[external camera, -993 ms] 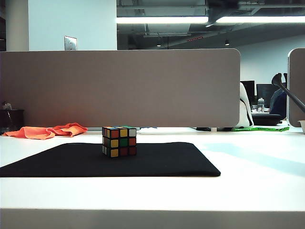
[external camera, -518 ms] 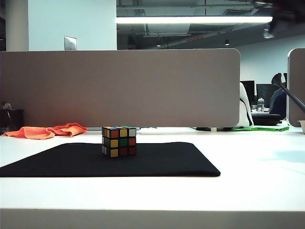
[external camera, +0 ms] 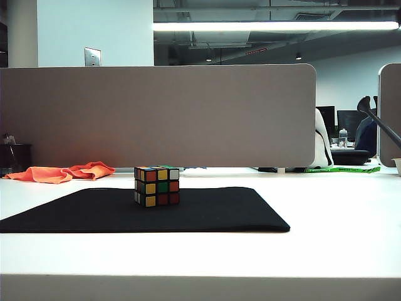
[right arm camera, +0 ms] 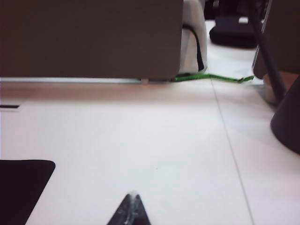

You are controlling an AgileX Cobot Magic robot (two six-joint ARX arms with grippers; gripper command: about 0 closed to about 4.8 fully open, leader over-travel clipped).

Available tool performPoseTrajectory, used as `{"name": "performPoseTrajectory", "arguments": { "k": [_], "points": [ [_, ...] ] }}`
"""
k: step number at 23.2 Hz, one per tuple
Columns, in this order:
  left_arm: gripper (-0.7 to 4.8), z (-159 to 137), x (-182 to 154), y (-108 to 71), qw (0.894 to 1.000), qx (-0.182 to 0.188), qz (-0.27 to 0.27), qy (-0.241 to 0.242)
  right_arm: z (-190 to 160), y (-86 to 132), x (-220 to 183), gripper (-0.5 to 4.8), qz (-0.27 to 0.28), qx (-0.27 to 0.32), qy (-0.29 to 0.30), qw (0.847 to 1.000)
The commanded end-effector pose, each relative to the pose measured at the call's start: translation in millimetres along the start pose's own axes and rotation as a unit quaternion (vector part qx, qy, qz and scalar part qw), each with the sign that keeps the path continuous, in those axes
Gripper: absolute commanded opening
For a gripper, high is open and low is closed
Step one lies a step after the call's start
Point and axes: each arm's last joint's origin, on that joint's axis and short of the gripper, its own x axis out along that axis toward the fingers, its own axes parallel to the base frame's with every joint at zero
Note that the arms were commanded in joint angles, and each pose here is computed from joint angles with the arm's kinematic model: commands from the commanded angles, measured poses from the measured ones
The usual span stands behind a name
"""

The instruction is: Pick up the cube on the right side of the mouse pad, then place it in the center of the mouse pad.

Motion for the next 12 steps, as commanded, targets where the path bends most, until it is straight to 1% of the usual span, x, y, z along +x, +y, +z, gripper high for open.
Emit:
{"name": "performPoseTrajectory", "arguments": {
  "k": [1, 6, 10, 12],
  "points": [
    [-0.06, 4, 0, 0.7, 1.000, -0.008, 0.015, -0.013, -6, -5, -20, -0.06, -0.016, -0.001, -0.036, 0.999],
    [-0.06, 4, 0, 1.0, 1.000, -0.008, 0.019, -0.013, -29, -14, -53, -0.06, -0.025, -0.005, -0.073, 0.997],
    [-0.06, 5, 0, 1.9, 0.999, -0.007, 0.036, -0.023, -50, -14, -71, -0.06, -0.025, -0.008, -0.100, 0.995],
    [-0.06, 8, -1, 2.0, 0.999, -0.005, 0.040, -0.037, -59, -11, -78, -0.06, -0.017, 0.021, -0.116, 0.993]
  ]
}}
